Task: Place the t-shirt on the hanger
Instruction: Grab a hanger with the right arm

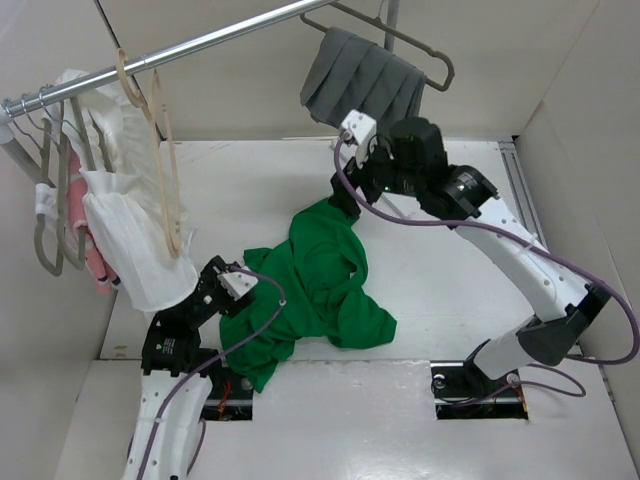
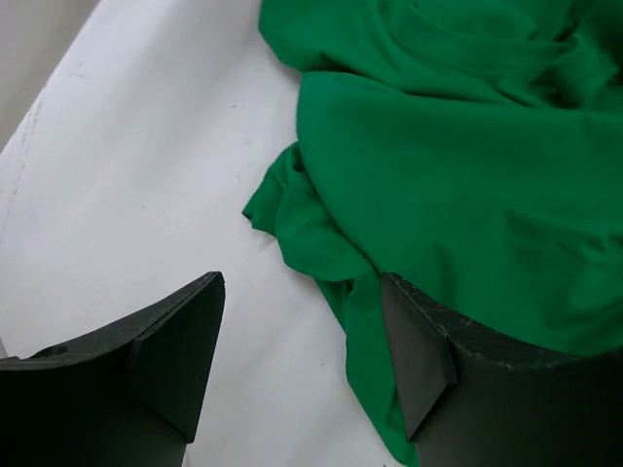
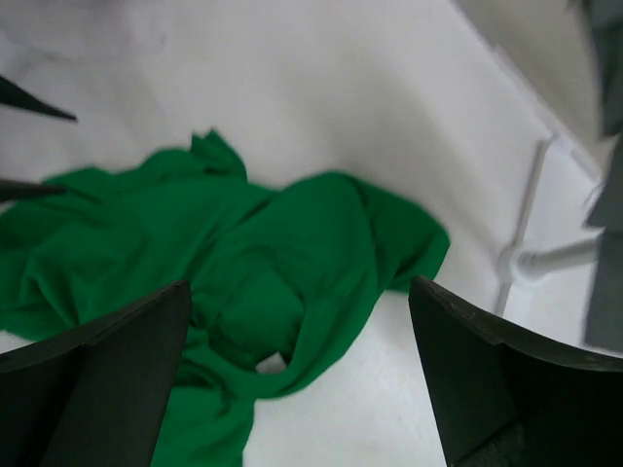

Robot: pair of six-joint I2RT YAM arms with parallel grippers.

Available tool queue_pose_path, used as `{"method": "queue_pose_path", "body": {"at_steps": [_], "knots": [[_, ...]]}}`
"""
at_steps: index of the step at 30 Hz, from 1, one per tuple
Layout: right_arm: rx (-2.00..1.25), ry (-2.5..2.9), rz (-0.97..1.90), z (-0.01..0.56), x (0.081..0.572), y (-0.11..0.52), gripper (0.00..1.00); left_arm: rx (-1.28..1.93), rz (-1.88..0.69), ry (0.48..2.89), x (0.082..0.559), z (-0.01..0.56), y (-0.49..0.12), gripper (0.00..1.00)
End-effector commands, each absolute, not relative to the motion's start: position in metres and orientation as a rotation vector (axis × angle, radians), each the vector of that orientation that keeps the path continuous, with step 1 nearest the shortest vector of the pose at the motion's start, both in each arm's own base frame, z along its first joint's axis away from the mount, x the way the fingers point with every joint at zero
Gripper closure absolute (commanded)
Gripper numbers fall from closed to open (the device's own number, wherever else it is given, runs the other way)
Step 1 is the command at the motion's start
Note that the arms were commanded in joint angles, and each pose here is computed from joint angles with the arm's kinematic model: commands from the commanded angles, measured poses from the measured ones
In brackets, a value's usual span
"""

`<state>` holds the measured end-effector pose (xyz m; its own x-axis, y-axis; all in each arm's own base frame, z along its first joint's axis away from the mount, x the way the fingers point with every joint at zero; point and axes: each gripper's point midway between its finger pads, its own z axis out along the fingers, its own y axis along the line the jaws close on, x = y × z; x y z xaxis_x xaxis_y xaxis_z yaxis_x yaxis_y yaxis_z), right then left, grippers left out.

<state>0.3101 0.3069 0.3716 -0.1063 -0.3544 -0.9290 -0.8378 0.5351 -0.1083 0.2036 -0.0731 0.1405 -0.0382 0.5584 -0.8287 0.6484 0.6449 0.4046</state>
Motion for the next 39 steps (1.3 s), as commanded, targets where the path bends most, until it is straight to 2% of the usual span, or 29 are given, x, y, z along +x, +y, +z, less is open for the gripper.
{"method": "queue_pose_path", "body": {"at_steps": [1, 5, 7, 11, 12, 15, 21, 25, 31, 34, 39], "knots": [[-1.009, 1.801, 0.501, 0.34, 0.295, 0.294, 0.03, 1.142, -0.127, 1.648, 0.193, 0.145, -0.083, 0.39], [-1.074, 1.956, 0.504, 0.271, 0.284, 0.289, 0.09, 1.2, -0.129, 1.621, 0.19, 0.14, -0.086, 0.36], [-1.1, 1.911, 0.57, 0.275, 0.278, 0.301, 0.11, 1.216, -0.116, 1.609, 0.19, 0.14, -0.085, 0.36], [-1.104, 1.683, 0.65, 0.354, 0.265, 0.329, 0.11, 1.308, -0.083, 1.568, 0.186, 0.13, -0.084, 0.35], [-1.074, 1.565, 0.686, 0.405, 0.261, 0.331, 0.11, 1.305, -0.075, 1.556, 0.185, 0.132, -0.084, 0.34], [-1.025, 1.368, 0.849, 0.484, 0.243, 0.348, 0.11, 1.305, -0.073, 1.554, 0.183, 0.13, -0.084, 0.32], [-1.049, 1.016, 1.246, 0.571, 0.179, 0.396, 0.12, 1.314, -0.077, 1.543, 0.181, 0.125, -0.085, 0.32], [-1.048, 0.942, 1.323, 0.585, 0.146, 0.438, 0.12, 1.307, -0.083, 1.549, 0.181, 0.125, -0.086, 0.32], [-0.912, 0.962, 1.176, 0.59, 0.16, 0.49, 0.14, 1.284, -0.077, 1.554, 0.184, 0.128, -0.085, 0.31], [-0.84, 1.05, 1.096, 0.571, 0.181, 0.508, 0.14, 1.273, -0.075, 1.567, 0.185, 0.125, -0.084, 0.31], [-0.811, 1.101, 1.012, 0.55, 0.182, 0.53, 0.17, 1.261, -0.066, 1.571, 0.187, 0.126, -0.082, 0.31]]}}
